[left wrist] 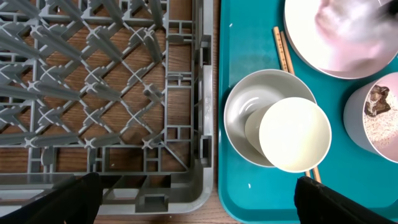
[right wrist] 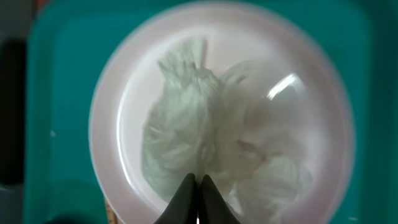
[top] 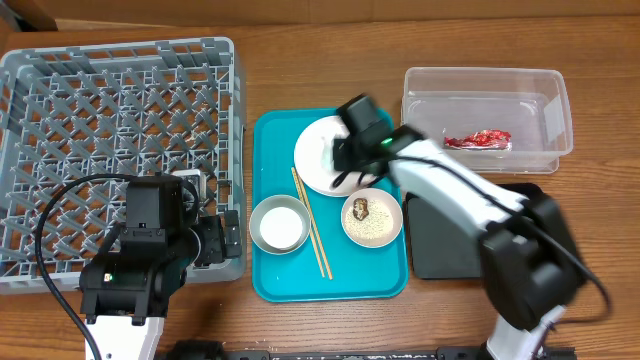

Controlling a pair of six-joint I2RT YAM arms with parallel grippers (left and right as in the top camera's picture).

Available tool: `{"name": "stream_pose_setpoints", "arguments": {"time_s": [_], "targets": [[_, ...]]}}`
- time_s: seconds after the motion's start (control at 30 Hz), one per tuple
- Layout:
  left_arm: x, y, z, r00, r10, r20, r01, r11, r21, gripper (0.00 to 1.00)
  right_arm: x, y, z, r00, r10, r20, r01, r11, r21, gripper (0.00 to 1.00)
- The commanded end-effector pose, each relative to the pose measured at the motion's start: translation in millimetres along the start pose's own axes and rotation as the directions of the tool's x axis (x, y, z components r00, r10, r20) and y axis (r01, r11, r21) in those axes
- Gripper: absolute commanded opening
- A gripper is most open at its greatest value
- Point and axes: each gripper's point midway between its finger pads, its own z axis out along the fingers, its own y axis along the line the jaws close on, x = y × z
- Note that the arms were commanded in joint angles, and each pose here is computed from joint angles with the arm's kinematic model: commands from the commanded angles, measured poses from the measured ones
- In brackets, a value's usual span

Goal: Sort waste into correct bins and load items into the dishwasher
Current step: 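Grasp the white tissue with the right gripper and drop it in the bin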

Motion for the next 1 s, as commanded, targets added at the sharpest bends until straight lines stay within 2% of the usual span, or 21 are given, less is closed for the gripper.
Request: {"name": "stream_pose_setpoints", "arguments": {"time_s": [0.0, 0.2, 0.37, 0.5, 0.53, 0.57, 0.6, 0.63, 0.67, 0.83, 0.97], "targets": [[-7, -2, -7, 1.0, -0.005, 0.028, 0.005, 1.0, 0.002, 1.0, -69, -4, -85, 0.972, 0.065, 0.226, -0.054, 0.997, -0.054, 0.04], [-7, -2, -7, 1.0, -0.005, 0.029, 0.005, 1.0, 0.002, 1.0, -94, -68, -140, 0.929, 0.159, 0.335, -0.18, 0.983, 0.032, 0.04], [-10, -2, -7, 0.999, -0.005, 0.039, 0.005, 1.0, 0.005, 1.0, -100, -132, -147, 0.893, 0.234, 0.385, -0.318, 0.933, 0.17, 0.04], [-10, -2, -7, 0.999, -0.005, 0.039, 0.005, 1.0, 0.005, 1.0, -102, -164, -145, 0.877, 0.27, 0.397, -0.377, 0.9, 0.22, 0.05], [-10, -2, -7, 0.999, -0.005, 0.039, 0.005, 1.0, 0.004, 1.0, -102, -170, -144, 0.875, 0.278, 0.396, -0.386, 0.895, 0.225, 0.15], [-10, -2, -7, 0.999, -0.005, 0.039, 0.005, 1.0, 0.004, 1.0, -102, -173, -143, 0.874, 0.283, 0.395, -0.391, 0.892, 0.226, 0.38], [-10, -2, -7, 0.999, -0.005, 0.039, 0.005, 1.0, 0.004, 1.0, -102, -173, -143, 0.874, 0.287, 0.393, -0.393, 0.893, 0.221, 0.56], [-10, -2, -7, 0.999, -0.005, 0.039, 0.005, 1.0, 0.004, 1.0, -102, -173, -143, 0.874, 0.288, 0.391, -0.391, 0.895, 0.216, 0.67], [-10, -2, -7, 0.999, -0.005, 0.04, 0.005, 1.0, 0.005, 1.0, -103, -172, -144, 0.877, 0.28, 0.39, -0.383, 0.897, 0.219, 0.72], [-10, -2, -7, 0.999, -0.005, 0.038, 0.005, 1.0, 0.004, 1.0, -98, -154, -159, 0.909, 0.231, 0.346, -0.301, 0.939, 0.164, 0.75], [-10, -2, -7, 0.999, -0.005, 0.039, 0.005, 1.0, 0.004, 1.0, -73, -130, -185, 0.934, 0.243, 0.261, -0.27, 0.96, 0.072, 0.86]]}}
